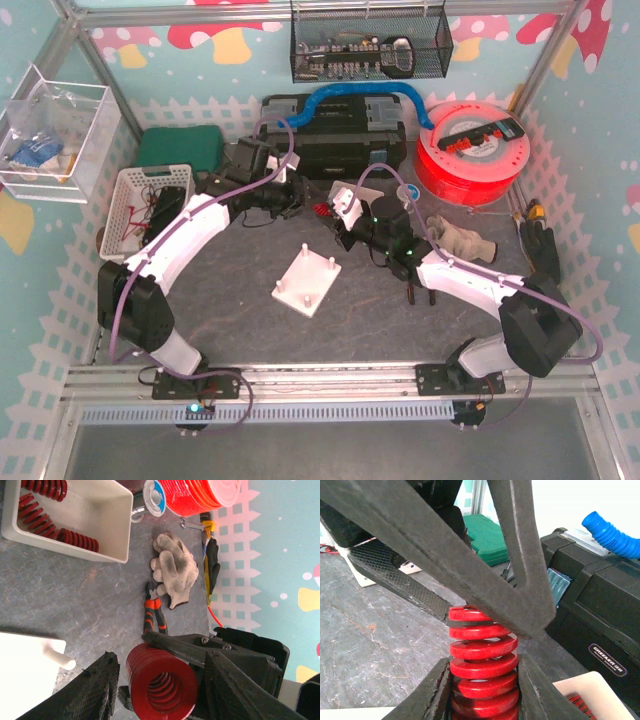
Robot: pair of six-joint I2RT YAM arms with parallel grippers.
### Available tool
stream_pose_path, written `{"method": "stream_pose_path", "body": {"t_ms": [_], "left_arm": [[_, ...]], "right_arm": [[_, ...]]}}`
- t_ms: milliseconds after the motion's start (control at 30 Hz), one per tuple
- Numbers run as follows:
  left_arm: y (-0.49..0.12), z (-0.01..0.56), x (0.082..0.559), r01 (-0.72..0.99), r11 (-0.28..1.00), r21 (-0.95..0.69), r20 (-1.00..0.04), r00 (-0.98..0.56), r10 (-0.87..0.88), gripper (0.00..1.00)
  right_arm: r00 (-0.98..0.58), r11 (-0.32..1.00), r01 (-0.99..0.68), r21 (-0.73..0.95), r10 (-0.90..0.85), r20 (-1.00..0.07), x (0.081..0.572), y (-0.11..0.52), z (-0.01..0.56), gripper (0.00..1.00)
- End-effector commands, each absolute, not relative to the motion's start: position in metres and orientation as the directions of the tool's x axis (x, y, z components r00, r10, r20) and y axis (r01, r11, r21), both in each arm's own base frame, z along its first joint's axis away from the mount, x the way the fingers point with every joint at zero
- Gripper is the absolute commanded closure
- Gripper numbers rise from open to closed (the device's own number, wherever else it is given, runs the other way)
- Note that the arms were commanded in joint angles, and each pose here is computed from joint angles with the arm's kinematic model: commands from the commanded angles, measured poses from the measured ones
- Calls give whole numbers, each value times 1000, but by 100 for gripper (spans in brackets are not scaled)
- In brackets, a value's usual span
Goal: Install the large spring
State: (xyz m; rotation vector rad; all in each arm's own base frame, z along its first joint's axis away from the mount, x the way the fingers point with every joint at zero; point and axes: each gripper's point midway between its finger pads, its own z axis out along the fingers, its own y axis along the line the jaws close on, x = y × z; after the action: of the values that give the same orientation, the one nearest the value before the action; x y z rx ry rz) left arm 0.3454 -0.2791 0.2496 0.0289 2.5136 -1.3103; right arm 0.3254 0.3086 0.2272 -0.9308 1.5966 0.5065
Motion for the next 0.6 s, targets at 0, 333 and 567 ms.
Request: {"method": "stream_pose_path", "body": {"t_ms": [0,333,567], "left_arm": [[-284,256,340,180,560,-808,-273,-958,-85,51],[-287,256,335,180,547,-817,-258,-964,-68,63],[-286,251,333,173,556,-813,-250,-966,-65,84]], "right_arm": [[35,593,-782,-192,-265,-963,329,314,245,100],[25,584,-790,-185,-270,-962,331,318,242,100],[36,581,-788,-203,-286,-958,333,319,240,95]]}}
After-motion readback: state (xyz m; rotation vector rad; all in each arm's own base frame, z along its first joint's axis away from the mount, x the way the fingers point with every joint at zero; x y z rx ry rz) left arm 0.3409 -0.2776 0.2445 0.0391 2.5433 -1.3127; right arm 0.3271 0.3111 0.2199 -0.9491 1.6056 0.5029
